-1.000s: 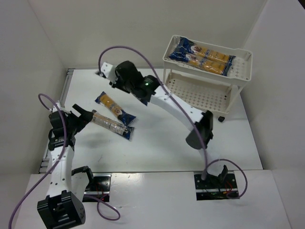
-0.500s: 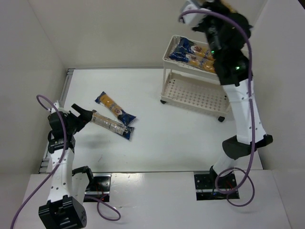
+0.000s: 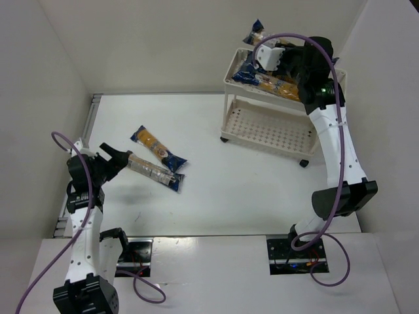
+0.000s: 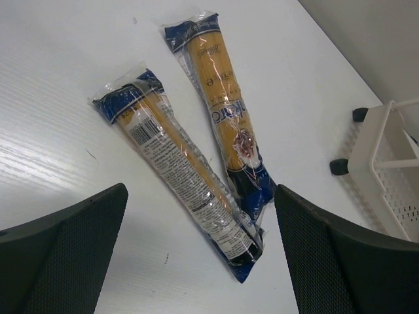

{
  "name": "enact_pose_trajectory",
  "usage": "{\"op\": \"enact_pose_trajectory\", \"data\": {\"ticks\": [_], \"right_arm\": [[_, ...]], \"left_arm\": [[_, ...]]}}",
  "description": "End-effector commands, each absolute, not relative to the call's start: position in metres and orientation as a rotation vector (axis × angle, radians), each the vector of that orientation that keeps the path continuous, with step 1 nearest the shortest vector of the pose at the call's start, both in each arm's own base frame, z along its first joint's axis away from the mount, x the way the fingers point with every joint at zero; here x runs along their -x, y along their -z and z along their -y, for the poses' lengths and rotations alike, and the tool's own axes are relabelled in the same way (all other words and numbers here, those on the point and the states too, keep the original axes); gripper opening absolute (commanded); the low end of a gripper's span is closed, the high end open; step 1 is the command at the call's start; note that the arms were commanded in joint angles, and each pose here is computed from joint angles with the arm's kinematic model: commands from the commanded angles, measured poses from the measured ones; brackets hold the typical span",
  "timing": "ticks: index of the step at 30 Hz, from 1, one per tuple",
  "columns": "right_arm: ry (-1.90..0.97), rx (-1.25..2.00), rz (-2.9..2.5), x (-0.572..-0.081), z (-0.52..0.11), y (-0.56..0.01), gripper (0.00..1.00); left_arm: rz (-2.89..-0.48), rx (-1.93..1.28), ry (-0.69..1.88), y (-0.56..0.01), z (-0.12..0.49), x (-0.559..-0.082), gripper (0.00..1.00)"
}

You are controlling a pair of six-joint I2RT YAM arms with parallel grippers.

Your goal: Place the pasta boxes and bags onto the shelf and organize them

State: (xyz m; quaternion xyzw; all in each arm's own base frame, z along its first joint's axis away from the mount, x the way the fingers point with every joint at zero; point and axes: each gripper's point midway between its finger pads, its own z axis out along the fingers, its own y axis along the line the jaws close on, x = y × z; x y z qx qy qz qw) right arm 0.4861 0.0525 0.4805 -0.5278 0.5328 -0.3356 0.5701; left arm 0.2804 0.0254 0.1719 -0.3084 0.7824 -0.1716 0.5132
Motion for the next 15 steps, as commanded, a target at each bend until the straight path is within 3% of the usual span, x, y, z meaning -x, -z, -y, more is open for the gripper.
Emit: {"op": "enact_pose_trajectory", "data": {"ticks": [1,2,3,4,6,10,15], "right_arm": [[0.88,1.132,-1.027,-0.454,-0.054,-0.552,0.0],[0.886,1.133,-1.047,-0.456,-0.052,-0.547,0.02],[0.883,1.146,-1.075,-0.458,-0.05,-0.537,0.3],[0.891,1.14,-1.083,-0.458,-0.048,-0.537,0.45],[0.894,1.148,-1.111,-0.46,-0.046,-0.529,0.57],[0.896,1.152,-1.124,-0.462,-0.042,-0.524,0.69],[0.888,1.138,-1.109,-0.46,-0.04,-0.532,0.72]], "left_arm": [[-1.846,0.704,0.428,-0.182,-0.022,-0.283,1.0],[-1.846,0.704,0.428,-0.182,-0.022,-0.283,1.0],[-1.846,0.704,0.428,-0.182,-0.022,-0.283,1.0],[-1.846,0.704,0.428,-0.182,-0.022,-0.283,1.0],[-1.848,0.698,0.437,-0.182,-0.021,-0.283,1.0],[-1.848,0.698,0.437,-0.182,-0.021,-0.283,1.0],[-1.848,0.698,0.437,-0.182,-0.021,-0.283,1.0]]}}
